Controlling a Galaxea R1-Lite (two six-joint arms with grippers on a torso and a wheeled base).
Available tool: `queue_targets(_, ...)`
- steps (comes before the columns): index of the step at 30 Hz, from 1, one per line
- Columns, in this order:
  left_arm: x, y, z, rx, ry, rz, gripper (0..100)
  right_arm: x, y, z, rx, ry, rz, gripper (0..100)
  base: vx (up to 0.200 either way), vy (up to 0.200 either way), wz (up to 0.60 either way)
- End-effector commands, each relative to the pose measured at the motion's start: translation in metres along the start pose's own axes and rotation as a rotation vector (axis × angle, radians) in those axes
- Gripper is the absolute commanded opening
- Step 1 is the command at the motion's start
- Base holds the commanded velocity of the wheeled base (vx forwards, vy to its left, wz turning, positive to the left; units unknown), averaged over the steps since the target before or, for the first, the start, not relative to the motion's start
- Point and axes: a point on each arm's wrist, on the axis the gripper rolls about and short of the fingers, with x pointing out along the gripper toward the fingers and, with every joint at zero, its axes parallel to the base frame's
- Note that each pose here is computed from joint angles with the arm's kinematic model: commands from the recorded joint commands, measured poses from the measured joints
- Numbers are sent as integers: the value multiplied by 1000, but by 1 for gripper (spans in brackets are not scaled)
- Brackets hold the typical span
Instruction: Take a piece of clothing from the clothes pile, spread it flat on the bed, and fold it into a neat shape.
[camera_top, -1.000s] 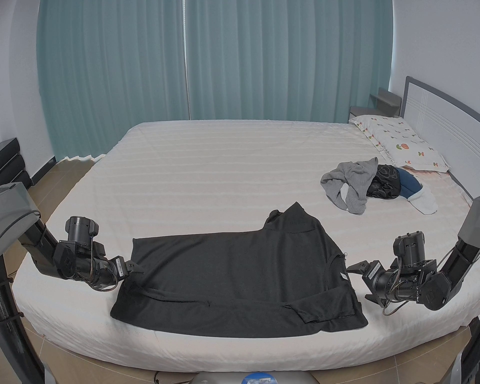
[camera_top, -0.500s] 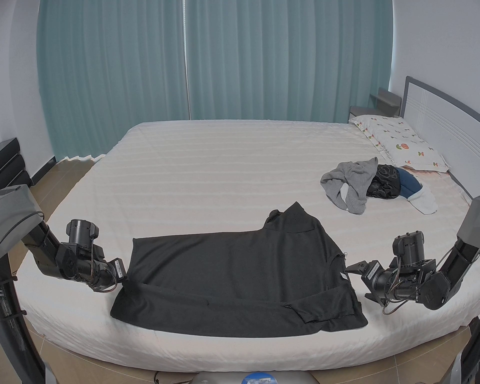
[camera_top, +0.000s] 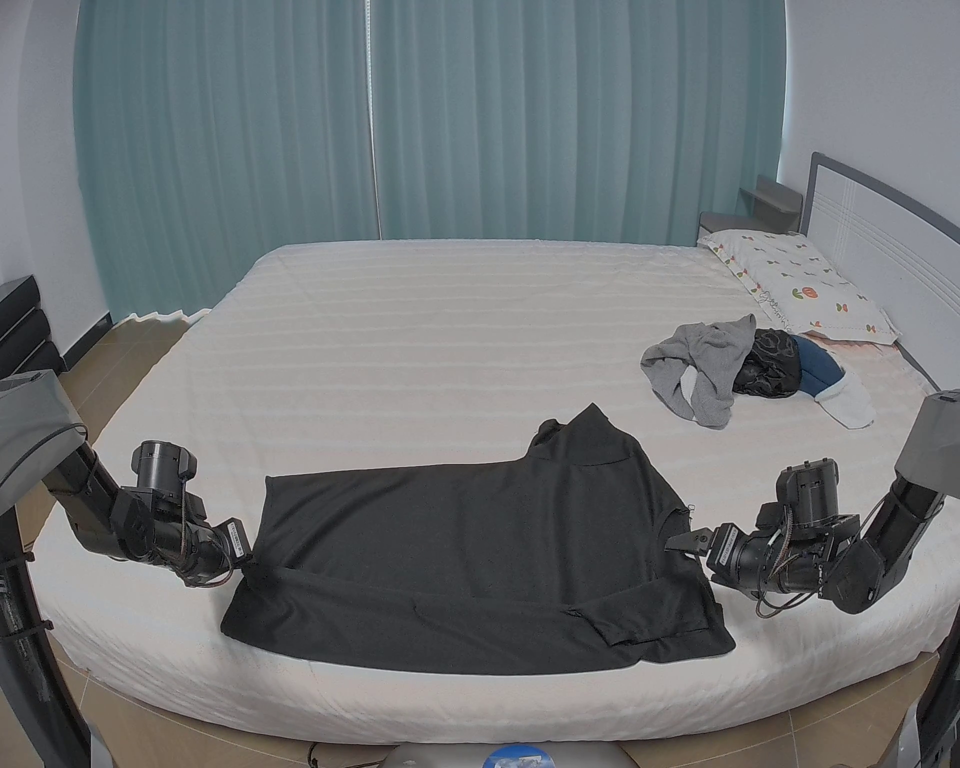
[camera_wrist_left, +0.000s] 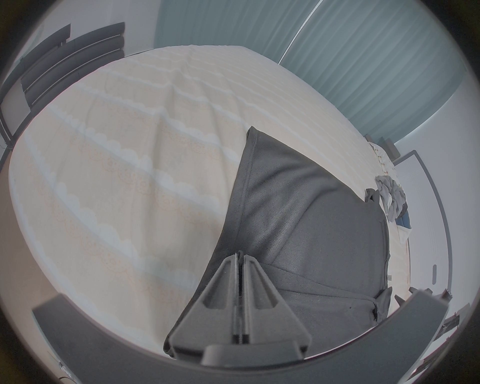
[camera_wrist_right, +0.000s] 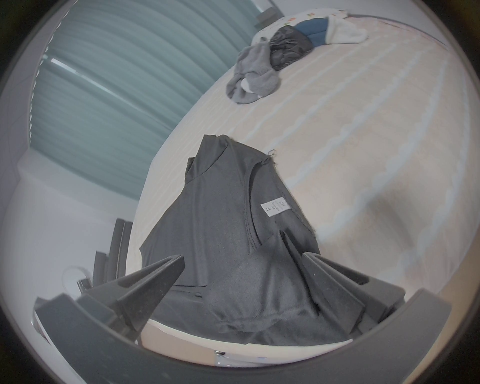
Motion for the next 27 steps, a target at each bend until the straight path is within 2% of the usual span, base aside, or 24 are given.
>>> queue_targets(1, -1, 0, -1, 0, 3, 0, 0, 20, -12, 1, -41, 38, 4, 100, 0, 0, 0)
queue_targets(6, -2, -1, -1, -9, 0, -1, 0, 25, -22, 2, -91, 80, 41, 100, 0, 0, 0)
queue_targets(18, -6, -4, 3, -17, -16, -9, 0, 38, -29, 4, -118, 71, 52, 100, 0, 0, 0)
queue_targets(19, -6, -4, 3, -17, -16, -8, 0, 37, -30, 4, -122, 71, 50, 0, 0, 0, 0)
queue_targets(24, -9, -5, 3, -21, -3, 0, 0, 36, -38, 1, -187, 84, 32, 0, 0, 0, 0)
queue_targets(27, -14, -6, 3, -19, -4, -1, 0, 33, -38, 2, -192, 78, 32, 0, 0, 0, 0)
